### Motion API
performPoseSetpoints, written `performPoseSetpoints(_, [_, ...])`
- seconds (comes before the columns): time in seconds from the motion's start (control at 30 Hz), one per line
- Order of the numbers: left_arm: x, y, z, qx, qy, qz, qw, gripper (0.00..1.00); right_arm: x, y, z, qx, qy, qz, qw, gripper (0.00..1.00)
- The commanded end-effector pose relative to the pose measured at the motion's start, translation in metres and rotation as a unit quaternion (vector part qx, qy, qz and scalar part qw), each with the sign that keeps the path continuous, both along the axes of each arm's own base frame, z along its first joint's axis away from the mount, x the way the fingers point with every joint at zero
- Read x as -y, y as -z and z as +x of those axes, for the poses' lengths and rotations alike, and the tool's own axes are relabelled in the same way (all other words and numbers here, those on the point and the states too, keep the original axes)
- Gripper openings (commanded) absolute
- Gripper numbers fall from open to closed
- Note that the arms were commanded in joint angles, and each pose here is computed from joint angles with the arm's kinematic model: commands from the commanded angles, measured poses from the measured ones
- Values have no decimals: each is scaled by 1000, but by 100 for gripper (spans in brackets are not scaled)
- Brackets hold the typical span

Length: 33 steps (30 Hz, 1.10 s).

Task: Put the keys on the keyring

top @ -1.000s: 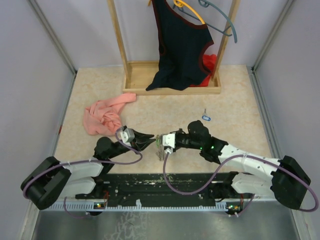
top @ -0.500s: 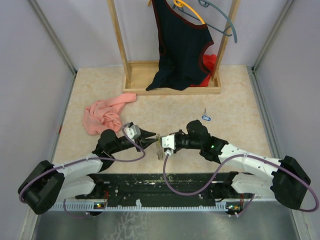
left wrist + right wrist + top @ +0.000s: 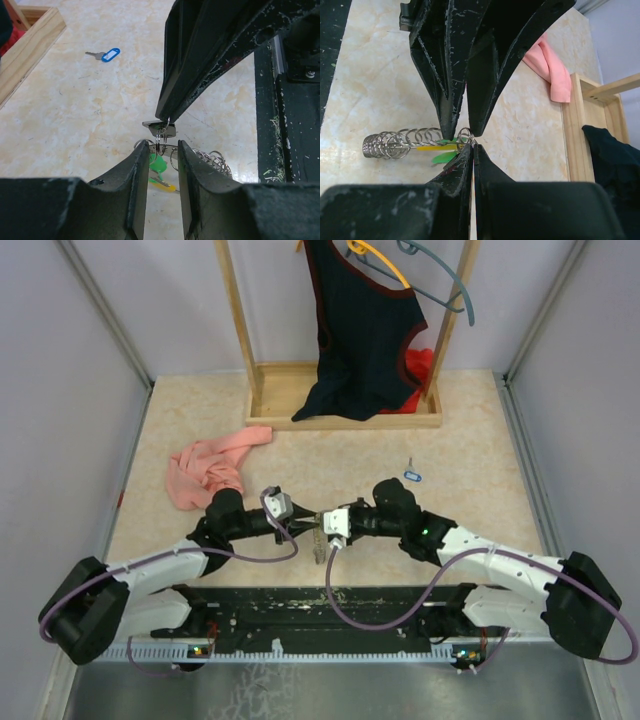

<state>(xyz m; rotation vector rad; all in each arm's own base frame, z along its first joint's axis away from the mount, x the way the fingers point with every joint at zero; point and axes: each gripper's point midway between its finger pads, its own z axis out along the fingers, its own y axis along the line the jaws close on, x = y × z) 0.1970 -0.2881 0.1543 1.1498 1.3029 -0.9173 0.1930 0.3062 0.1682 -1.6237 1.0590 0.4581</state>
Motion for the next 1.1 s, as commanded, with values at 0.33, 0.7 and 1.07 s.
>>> performPoseSetpoints(0.33, [12, -6, 2, 20, 41, 13, 999, 17, -11, -45, 1, 31, -13, 50, 998, 0])
performPoseSetpoints(0.7, [1, -5, 9, -1, -13, 4, 1000, 1, 10, -34, 10, 11, 64, 66, 996, 0])
performPoseSetpoints(1.07, [-2, -22, 15, -4, -42, -28, 999, 1, 15, -3, 8, -12, 75, 45, 996, 0])
